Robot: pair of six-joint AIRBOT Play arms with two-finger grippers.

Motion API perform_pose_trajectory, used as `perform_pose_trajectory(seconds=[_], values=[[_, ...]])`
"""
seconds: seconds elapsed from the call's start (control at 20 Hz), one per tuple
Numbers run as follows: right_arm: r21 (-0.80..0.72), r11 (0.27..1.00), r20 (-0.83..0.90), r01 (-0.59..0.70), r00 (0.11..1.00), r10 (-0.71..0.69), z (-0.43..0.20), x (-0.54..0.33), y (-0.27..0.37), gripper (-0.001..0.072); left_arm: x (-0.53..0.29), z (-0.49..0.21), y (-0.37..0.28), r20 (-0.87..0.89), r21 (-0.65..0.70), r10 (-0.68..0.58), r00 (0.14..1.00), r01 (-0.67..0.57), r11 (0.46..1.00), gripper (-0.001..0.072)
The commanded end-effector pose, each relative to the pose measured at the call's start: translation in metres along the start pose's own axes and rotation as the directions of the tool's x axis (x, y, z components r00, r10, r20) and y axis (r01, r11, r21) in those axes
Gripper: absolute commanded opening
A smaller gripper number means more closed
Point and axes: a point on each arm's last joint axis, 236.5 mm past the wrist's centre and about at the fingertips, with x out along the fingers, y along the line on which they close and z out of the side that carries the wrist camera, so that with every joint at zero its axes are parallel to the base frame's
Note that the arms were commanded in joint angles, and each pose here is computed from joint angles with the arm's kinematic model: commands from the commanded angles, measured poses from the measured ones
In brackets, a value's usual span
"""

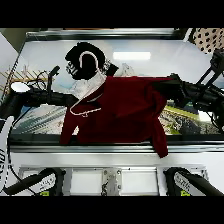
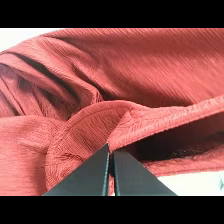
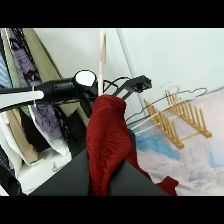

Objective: Fold the clothes and pants, and hang the long-sleeved shirts on hangers.

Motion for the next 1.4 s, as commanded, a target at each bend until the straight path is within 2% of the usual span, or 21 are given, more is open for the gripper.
perform_pose_trajectory(seconds=[0.0, 0.3, 0.55, 0.8, 1.1, 1.35], values=[[-0.003, 1.0, 0.047, -0.001, 0.999, 0.001, 0.011, 0.0, 0.0, 0.0017, -0.008, -0.001, -0.005, 0.005, 0.016, 0.024, 1.0, -0.024, 1.0, 0.0017], [-0.056, 0.998, 0.184, 0.0, 0.983, 0.011, 0.044, -0.002, 0.003, 0.0016, -0.011, 0.001, -0.006, 0.015, -0.003, 0.032, 0.999, -0.032, 0.999, 0.0017], [-0.046, 0.998, 0.111, 0.046, 0.993, -0.041, 0.026, 0.0, -0.01, 0.0017, -0.012, 0.002, -0.007, 0.019, -0.004, 0.027, 0.999, -0.027, 1.0, 0.0017], [-0.035, 0.988, 0.119, 0.15, 0.982, -0.145, 0.028, -0.002, -0.034, 0.0017, -0.012, 0.003, -0.006, 0.024, -0.018, 0.034, 0.999, -0.034, 0.999, 0.0017], [-0.022, 0.99, 0.231, 0.139, 0.964, -0.13, 0.055, -0.007, -0.031, 0.0016, -0.012, 0.005, -0.005, 0.031, -0.018, 0.038, 0.999, -0.037, 0.999, 0.0017], [-0.016, 0.992, 0.242, 0.126, 0.963, -0.118, 0.056, -0.003, -0.028, 0.0017, -0.012, 0.006, -0.005, 0.037, -0.044, 0.038, 0.999, -0.037, 0.998, 0.0017]])
